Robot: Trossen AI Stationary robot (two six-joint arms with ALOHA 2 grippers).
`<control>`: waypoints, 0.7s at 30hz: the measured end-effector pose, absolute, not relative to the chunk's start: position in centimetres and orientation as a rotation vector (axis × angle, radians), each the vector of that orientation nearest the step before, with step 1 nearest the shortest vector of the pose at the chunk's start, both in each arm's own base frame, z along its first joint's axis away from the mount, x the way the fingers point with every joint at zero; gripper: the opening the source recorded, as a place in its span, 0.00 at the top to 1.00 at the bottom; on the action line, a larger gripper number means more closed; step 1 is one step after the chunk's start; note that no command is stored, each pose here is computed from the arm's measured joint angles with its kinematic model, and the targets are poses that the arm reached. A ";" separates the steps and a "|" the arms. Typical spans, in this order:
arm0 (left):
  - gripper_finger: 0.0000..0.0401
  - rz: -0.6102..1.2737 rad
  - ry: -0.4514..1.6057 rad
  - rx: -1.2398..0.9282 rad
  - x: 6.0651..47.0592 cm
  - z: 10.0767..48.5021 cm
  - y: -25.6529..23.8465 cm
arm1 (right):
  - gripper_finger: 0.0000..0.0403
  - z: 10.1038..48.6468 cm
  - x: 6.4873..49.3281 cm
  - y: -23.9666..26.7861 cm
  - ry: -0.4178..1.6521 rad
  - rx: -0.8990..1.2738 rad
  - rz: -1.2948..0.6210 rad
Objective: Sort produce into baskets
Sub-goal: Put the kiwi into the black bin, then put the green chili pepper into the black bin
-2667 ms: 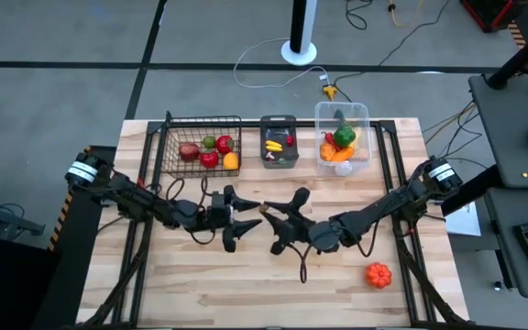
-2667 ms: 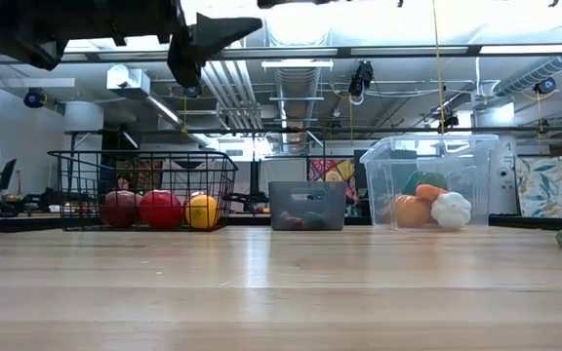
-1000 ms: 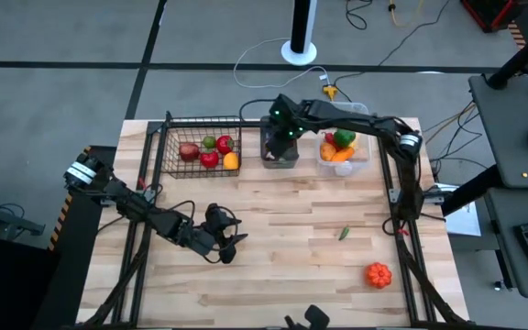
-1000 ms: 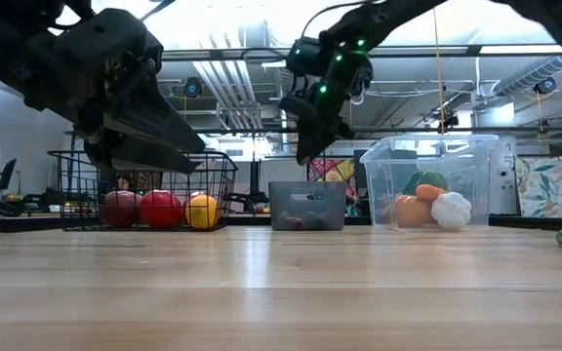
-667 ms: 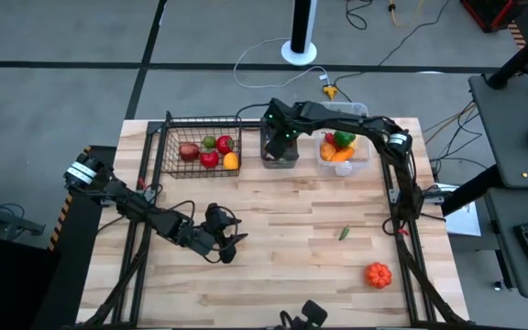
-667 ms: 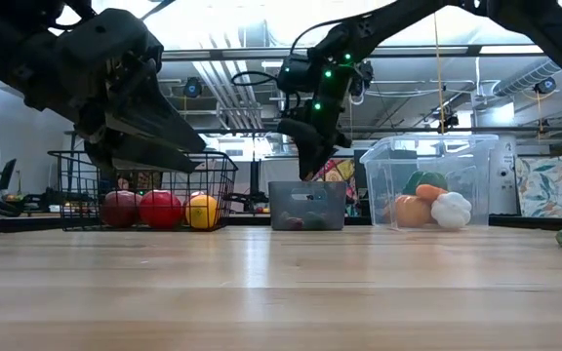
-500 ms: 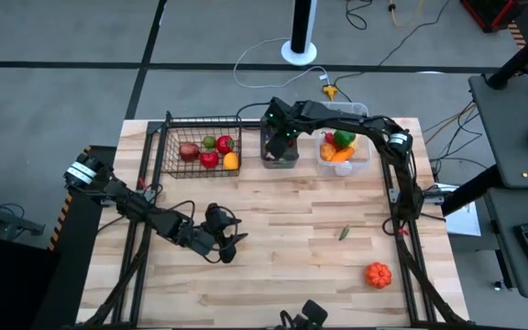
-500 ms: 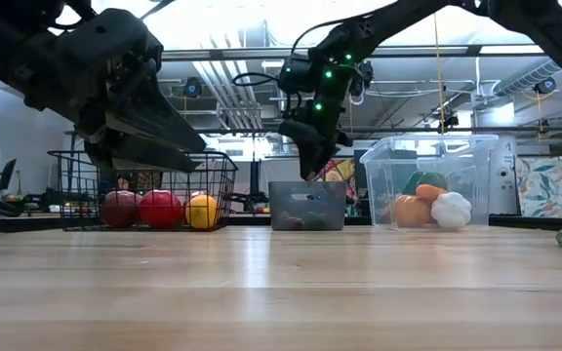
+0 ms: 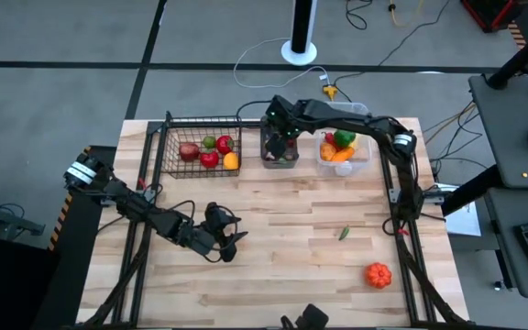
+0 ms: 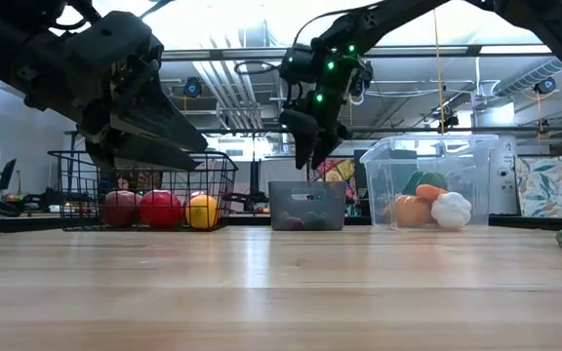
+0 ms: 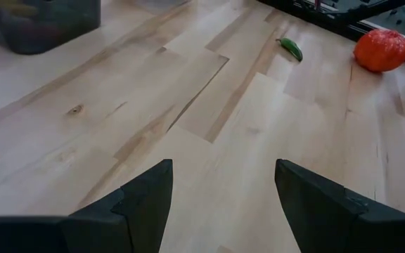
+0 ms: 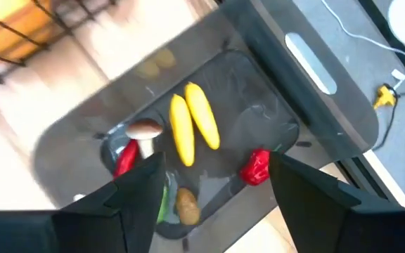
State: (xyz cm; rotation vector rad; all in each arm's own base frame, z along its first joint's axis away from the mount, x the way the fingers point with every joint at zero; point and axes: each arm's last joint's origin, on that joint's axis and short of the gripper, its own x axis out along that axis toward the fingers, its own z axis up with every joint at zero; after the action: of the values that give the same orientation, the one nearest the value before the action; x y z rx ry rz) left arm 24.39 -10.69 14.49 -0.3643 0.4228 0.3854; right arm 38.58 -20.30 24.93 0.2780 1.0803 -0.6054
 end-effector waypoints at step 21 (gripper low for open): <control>0.42 0.299 0.320 -0.184 25.3 16.0 -10.9 | 0.38 34.2 33.2 1.6 1.302 0.350 -0.167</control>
State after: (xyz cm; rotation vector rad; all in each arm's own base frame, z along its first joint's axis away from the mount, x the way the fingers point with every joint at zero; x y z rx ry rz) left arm 25.29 -10.86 15.96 -0.1839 0.3203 0.2994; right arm 33.23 1.64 34.21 0.3503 1.3020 -0.1666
